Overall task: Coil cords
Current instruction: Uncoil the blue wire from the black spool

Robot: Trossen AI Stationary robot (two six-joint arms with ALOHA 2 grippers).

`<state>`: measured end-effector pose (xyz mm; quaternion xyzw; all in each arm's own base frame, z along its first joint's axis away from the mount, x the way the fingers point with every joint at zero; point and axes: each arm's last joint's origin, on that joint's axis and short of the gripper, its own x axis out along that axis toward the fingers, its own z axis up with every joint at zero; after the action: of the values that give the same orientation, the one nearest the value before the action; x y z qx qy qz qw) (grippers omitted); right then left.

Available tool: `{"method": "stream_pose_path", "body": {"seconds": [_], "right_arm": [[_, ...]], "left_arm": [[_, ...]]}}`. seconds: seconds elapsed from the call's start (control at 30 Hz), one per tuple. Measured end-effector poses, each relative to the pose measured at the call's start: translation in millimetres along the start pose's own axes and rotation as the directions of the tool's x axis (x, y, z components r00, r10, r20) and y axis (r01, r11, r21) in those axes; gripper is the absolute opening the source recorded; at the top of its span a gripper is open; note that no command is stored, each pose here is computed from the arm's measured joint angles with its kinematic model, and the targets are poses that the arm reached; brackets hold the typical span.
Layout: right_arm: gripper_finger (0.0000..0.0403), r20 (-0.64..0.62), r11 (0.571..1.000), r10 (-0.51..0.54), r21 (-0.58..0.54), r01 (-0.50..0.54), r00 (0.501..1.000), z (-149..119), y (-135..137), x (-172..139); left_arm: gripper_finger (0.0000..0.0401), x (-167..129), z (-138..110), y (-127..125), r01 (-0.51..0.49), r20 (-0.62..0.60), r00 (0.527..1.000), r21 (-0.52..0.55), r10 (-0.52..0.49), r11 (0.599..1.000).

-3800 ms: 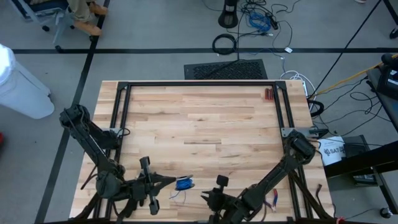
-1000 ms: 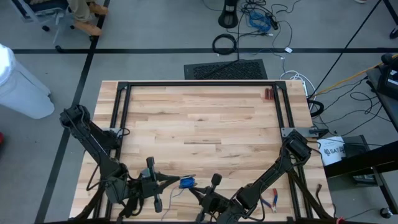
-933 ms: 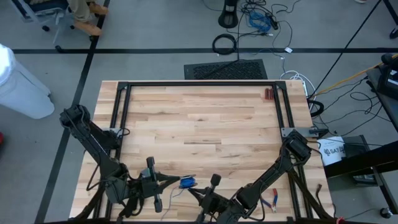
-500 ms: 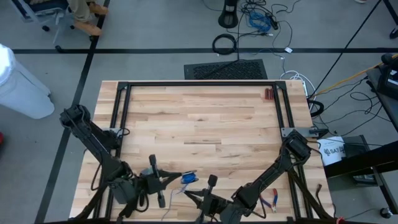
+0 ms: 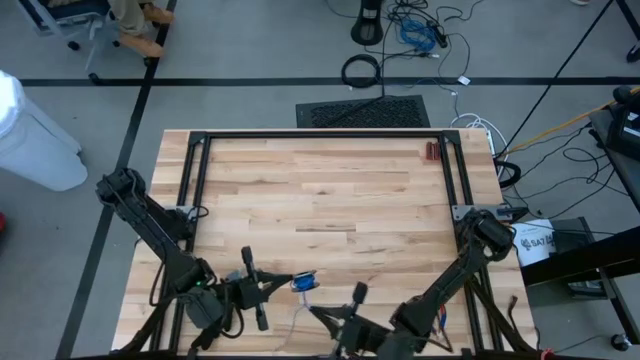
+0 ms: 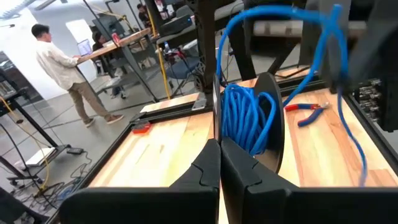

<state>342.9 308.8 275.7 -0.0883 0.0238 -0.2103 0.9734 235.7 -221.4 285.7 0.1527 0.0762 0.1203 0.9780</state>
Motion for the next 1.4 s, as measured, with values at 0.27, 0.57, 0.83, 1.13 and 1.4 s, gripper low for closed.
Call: {"method": "stream_pose_path", "body": {"seconds": [0.27,0.57,0.83,1.13,1.4], "right_arm": [[0.0000,-0.030,0.977,-0.165,-0.142,0.159,0.986,7,-3,-27],[0.0000,-0.042,0.953,-0.230,-0.213,0.216,0.972,-1,-3,-31],[0.0000,-0.055,0.955,-0.235,-0.200,0.220,0.970,-14,-6,-28],[0.0000,-0.121,0.973,-0.194,-0.148,0.176,0.974,-35,-16,-15],[0.0000,-0.251,0.991,-0.127,-0.077,0.111,0.960,-51,-28,3]], "left_arm": [[0.0001,0,2,0,-0.002,0.007,1.000,0.014,0.002,1.000],[0.0001,0,23,4,-0.032,0.039,0.999,0.050,0.030,0.998],[0.0001,-2,47,9,-0.042,0.073,0.997,0.056,0.038,0.998],[0.0001,-12,66,8,-0.022,0.107,0.994,0.064,0.015,0.998],[0.0001,-13,68,9,-0.023,0.109,0.994,0.067,0.015,0.998]]}}
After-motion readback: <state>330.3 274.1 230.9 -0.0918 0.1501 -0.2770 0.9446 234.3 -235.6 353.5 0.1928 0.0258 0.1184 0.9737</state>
